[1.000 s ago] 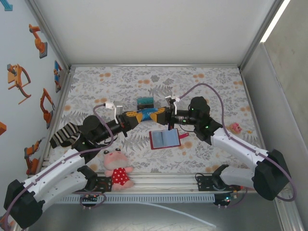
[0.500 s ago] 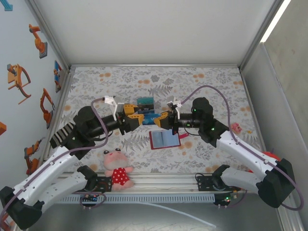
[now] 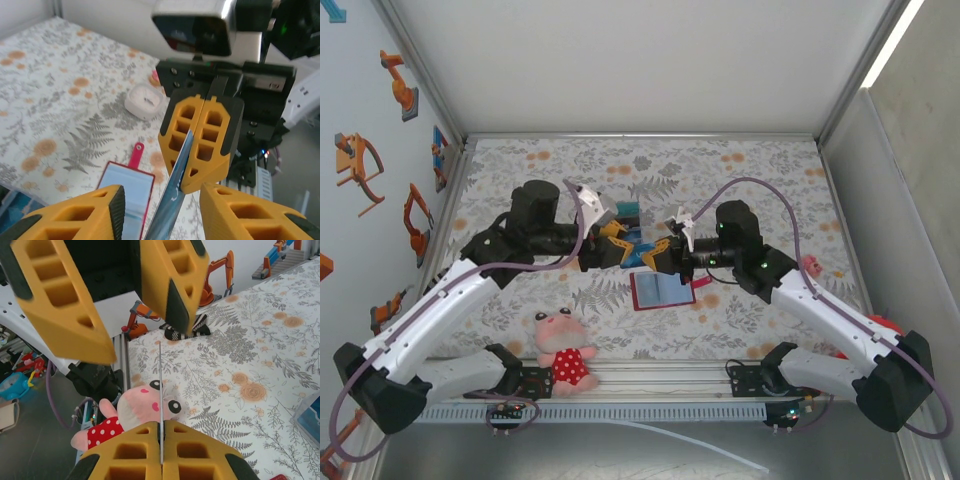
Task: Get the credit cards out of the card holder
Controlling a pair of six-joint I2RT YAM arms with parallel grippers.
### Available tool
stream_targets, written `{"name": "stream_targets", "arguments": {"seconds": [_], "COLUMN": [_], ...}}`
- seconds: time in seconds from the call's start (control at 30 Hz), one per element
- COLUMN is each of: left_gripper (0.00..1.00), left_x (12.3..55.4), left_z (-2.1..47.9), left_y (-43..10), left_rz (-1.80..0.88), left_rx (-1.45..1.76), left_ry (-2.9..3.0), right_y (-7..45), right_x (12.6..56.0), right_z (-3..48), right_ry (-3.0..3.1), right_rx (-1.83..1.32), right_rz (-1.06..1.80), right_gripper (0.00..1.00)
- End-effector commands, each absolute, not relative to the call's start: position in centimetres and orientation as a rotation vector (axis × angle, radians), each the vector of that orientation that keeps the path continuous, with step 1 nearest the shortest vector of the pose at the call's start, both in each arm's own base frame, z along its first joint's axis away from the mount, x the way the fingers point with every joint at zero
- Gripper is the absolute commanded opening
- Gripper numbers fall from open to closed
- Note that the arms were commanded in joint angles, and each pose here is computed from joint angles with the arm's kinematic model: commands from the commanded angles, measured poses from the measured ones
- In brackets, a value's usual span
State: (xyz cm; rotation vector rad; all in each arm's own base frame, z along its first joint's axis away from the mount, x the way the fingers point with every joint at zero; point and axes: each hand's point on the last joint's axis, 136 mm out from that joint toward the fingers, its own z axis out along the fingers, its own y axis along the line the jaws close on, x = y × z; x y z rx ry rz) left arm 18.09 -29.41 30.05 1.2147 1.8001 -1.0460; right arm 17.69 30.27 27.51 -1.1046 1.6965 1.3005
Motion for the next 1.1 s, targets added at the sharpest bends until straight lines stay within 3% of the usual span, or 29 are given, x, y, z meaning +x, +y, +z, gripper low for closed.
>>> {"name": "stream_targets", "arguments": {"seconds": [0.0,0.23,0.37,0.47,0.63,0.73,0.83,1.07], "left_gripper": [0.41,0.32,0.21,0.05,0.00,0.00,0.00,0.00], "left_x": [16.6,16.8,16.7,16.8,17.1,17.6,18.7,23.2], "left_z": [30.5,28.9,28.3,28.2,28.5,29.0,29.2,28.0], "left_y": [-29.9,-30.8,-30.9,-30.9,-30.7,-30.5,-29.9,-28.6], "left_rz": [-1.104,-1.143,-1.148,-1.146,-1.137,-1.121,-1.042,-0.841], "left_rx": [1.350,1.414,1.430,1.430,1.414,1.393,1.352,1.301], "left_ry": [1.745,1.786,1.797,1.800,1.789,1.766,1.747,1.723], "right_y": [30.3,30.3,30.3,30.3,30.2,29.8,29.3,27.7], "right_x": [17.4,17.2,17.2,17.2,17.7,18.7,19.0,20.0], "right_z": [29.4,29.3,29.3,29.3,29.2,28.9,29.1,29.5], "right_ry": [1.630,1.632,1.631,1.632,1.644,1.679,1.683,1.699], "right_rx": [-1.138,-1.144,-1.147,-1.148,-1.124,-1.068,-1.041,-0.942], "right_rz": [1.305,1.313,1.313,1.313,1.284,1.212,1.170,1.047], "right_gripper": [0.00,0.00,0.00,0.00,0.00,0.18,0.42,0.64]}}
